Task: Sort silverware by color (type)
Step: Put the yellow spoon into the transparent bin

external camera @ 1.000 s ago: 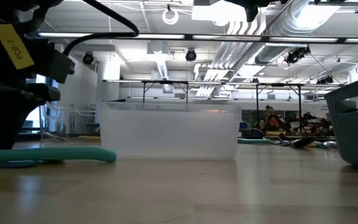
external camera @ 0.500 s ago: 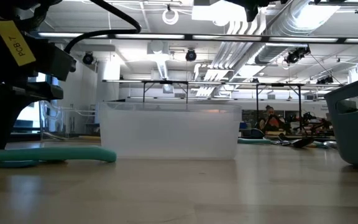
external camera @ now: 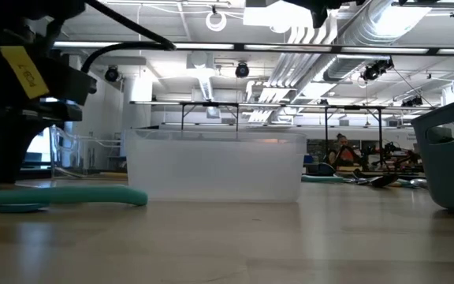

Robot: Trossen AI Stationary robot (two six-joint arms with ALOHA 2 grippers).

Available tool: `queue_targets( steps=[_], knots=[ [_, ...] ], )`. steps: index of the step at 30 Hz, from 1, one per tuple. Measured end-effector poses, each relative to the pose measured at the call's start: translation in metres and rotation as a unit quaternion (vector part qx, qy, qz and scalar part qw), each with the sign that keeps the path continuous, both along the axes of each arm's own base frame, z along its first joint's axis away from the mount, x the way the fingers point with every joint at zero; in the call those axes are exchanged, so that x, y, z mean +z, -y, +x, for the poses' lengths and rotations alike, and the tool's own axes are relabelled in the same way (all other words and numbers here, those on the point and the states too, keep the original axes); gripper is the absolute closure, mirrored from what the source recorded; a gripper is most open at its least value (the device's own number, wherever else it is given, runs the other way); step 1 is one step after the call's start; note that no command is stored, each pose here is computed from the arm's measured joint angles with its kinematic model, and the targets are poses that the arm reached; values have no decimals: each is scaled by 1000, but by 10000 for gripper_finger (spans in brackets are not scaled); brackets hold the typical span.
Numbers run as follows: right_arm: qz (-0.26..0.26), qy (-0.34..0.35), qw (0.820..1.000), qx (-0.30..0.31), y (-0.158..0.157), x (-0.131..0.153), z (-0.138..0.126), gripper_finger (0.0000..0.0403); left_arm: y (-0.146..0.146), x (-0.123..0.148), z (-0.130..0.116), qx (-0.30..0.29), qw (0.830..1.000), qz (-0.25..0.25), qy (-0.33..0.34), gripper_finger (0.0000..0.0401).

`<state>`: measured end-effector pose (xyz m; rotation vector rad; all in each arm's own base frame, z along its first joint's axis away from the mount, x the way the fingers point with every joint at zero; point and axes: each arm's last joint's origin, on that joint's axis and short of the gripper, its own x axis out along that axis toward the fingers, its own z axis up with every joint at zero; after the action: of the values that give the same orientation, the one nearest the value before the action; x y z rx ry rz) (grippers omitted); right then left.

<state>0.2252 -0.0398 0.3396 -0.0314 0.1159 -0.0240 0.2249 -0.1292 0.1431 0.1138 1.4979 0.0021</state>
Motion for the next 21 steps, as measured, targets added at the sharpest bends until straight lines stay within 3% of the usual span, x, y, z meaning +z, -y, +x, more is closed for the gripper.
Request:
queue_targets(
  steps=[12,21],
  knots=[
    [1,-5,1000,0,0,-1,0,403,-23,29,-15,13,1000,15,-23,376],
    [1,-5,1000,0,0,-1,0,403,-47,84,-34,57,993,-57,83,377]
  ],
)
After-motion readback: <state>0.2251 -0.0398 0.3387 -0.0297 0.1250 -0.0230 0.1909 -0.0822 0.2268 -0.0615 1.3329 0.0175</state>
